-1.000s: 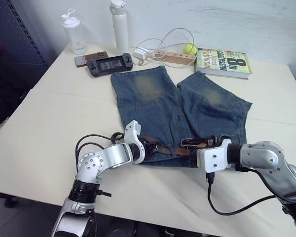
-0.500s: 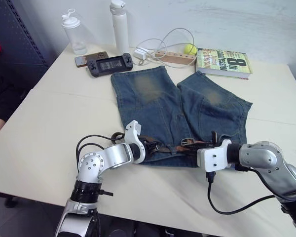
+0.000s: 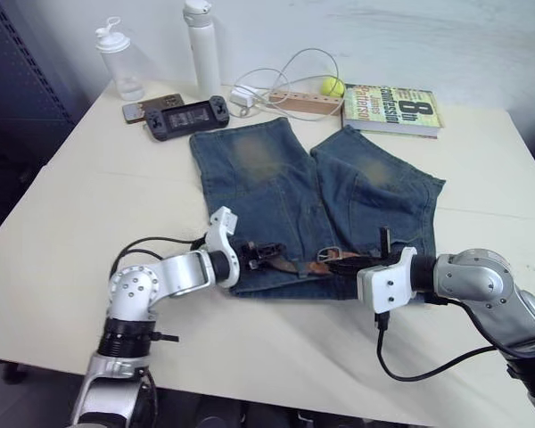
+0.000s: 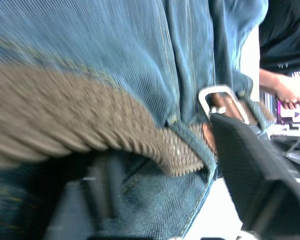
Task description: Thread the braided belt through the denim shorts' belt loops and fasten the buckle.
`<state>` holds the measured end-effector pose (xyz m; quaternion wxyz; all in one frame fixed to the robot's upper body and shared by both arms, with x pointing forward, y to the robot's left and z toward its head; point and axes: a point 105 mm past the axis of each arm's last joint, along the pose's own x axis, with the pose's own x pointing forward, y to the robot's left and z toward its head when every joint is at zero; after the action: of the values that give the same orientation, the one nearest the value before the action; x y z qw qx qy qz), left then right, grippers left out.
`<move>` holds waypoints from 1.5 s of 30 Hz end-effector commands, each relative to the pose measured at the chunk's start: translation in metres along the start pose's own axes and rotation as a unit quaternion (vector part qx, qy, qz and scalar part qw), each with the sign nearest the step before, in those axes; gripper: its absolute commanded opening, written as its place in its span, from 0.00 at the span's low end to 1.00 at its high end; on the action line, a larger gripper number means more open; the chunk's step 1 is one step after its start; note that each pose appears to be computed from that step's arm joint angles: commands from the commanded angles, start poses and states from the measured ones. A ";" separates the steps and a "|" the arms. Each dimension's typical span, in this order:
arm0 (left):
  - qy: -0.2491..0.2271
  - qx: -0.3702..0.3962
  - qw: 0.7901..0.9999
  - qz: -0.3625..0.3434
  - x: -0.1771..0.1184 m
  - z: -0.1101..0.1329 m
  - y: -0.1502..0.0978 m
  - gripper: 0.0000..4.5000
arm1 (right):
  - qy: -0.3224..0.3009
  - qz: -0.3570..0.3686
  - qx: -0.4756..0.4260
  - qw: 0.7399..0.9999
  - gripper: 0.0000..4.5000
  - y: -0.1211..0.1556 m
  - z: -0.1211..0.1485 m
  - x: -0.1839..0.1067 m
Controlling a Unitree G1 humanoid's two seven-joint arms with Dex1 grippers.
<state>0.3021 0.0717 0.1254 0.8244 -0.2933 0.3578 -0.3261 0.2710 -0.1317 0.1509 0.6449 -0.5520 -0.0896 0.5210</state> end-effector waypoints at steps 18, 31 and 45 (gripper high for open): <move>0.092 0.143 0.977 -0.129 -0.051 -0.002 -0.041 0.99 | -0.027 -0.004 0.000 1.000 0.00 -0.007 0.011 -0.008; 0.141 0.222 0.964 -0.032 -0.029 -0.028 -0.008 0.81 | -0.029 0.001 0.006 1.000 0.00 -0.016 0.016 -0.011; 0.158 0.229 0.960 -0.018 -0.013 -0.037 0.003 0.00 | -0.035 0.008 -0.010 0.999 0.52 -0.010 0.014 0.012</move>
<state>0.2671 0.0735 0.1080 0.7974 -0.0437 0.3909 -0.4576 0.2730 -0.1145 0.1583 0.6421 -0.5284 -0.1052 0.5454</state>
